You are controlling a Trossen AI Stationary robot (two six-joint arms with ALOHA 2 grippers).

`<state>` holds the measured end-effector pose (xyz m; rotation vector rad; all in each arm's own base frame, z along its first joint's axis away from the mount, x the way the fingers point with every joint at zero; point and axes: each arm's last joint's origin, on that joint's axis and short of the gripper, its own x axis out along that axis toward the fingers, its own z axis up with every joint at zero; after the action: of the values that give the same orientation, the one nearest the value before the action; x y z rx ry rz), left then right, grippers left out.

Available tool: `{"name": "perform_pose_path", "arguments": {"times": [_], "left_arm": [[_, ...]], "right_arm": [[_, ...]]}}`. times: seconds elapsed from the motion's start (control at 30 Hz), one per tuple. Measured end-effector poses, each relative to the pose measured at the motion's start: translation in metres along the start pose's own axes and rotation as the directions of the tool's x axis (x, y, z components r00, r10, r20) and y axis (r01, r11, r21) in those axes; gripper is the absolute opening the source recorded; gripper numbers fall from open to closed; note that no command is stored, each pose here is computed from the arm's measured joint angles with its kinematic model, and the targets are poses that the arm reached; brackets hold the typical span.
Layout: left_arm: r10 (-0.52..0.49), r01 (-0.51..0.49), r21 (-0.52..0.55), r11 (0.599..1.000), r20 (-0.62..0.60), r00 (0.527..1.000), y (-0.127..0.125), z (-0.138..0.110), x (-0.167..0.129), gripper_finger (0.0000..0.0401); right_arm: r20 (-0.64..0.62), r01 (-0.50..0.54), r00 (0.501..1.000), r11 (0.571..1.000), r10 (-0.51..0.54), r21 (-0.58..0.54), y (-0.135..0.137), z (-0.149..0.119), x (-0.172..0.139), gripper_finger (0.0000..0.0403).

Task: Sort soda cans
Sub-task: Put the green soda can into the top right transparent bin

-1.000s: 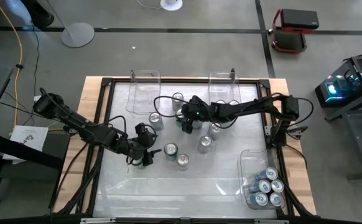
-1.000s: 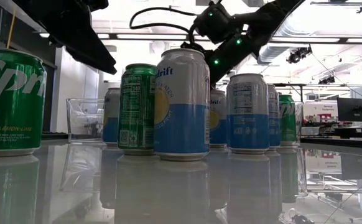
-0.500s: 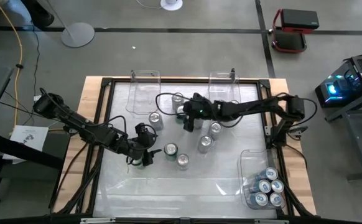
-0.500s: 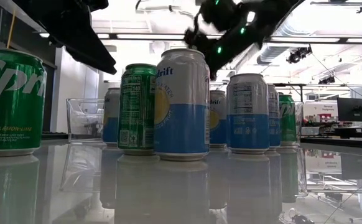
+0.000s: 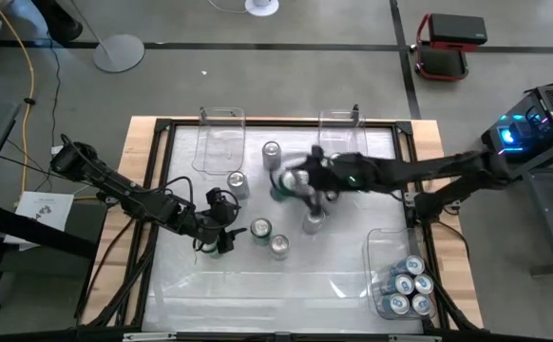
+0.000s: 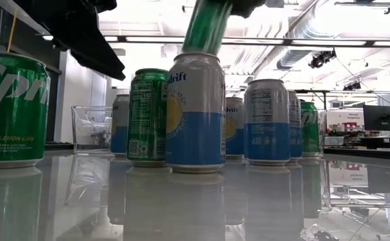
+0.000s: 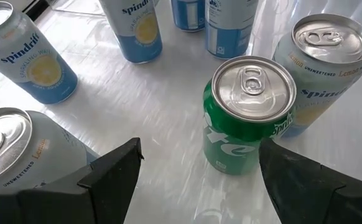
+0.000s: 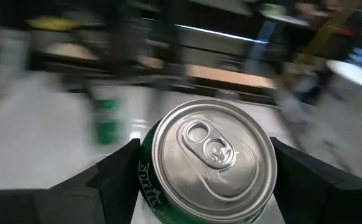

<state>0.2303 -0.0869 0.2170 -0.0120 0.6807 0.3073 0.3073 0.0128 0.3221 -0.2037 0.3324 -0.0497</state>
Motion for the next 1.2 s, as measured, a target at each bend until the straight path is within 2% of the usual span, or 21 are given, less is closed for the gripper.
{"name": "perform_pose_path", "arguments": {"times": [0.13,0.23,0.37,0.57,0.7,0.87,0.97,1.2], "left_arm": [[0.000,0.000,-0.001,1.000,0.001,1.000,0.000,0.000,0.000,0.0303],[0.000,0.000,-0.002,1.000,0.002,1.000,0.000,0.000,0.000,0.0303],[0.000,0.000,-0.006,1.000,0.005,1.000,0.000,0.001,0.000,0.0303],[-0.001,0.001,-0.025,1.000,0.009,1.000,0.000,0.001,0.000,0.0303],[0.000,0.000,-0.025,1.000,0.009,1.000,0.000,0.001,0.000,0.0303],[0.000,0.000,-0.025,1.000,0.009,1.000,0.000,0.001,0.000,0.0303],[0.000,0.000,-0.025,1.000,0.010,1.000,0.000,0.001,0.000,0.0303],[0.000,0.001,-0.025,1.000,0.010,1.000,0.000,0.001,0.000,0.0303]], "right_arm": [[-0.006,-0.210,0.978,0.978,0.210,0.006,0.041,0.009,-0.028,0.0280],[-0.043,-0.315,0.948,0.949,0.316,0.031,0.078,0.005,-0.039,0.0280],[-0.114,-0.324,0.936,0.942,0.332,0.085,0.123,-0.015,-0.045,0.0280],[-0.199,-0.247,0.937,0.948,0.286,0.200,0.170,-0.065,-0.046,0.0280],[-0.215,-0.232,0.931,0.932,0.296,0.280,0.184,-0.095,-0.042,0.0280],[-0.246,-0.181,0.936,0.944,0.251,0.276,0.187,-0.115,-0.038,0.0280],[-0.250,-0.173,0.937,0.947,0.243,0.271,0.185,-0.118,-0.035,0.0279],[-0.261,-0.198,0.936,0.966,0.238,0.168,0.182,-0.118,-0.033,0.0280]]}}
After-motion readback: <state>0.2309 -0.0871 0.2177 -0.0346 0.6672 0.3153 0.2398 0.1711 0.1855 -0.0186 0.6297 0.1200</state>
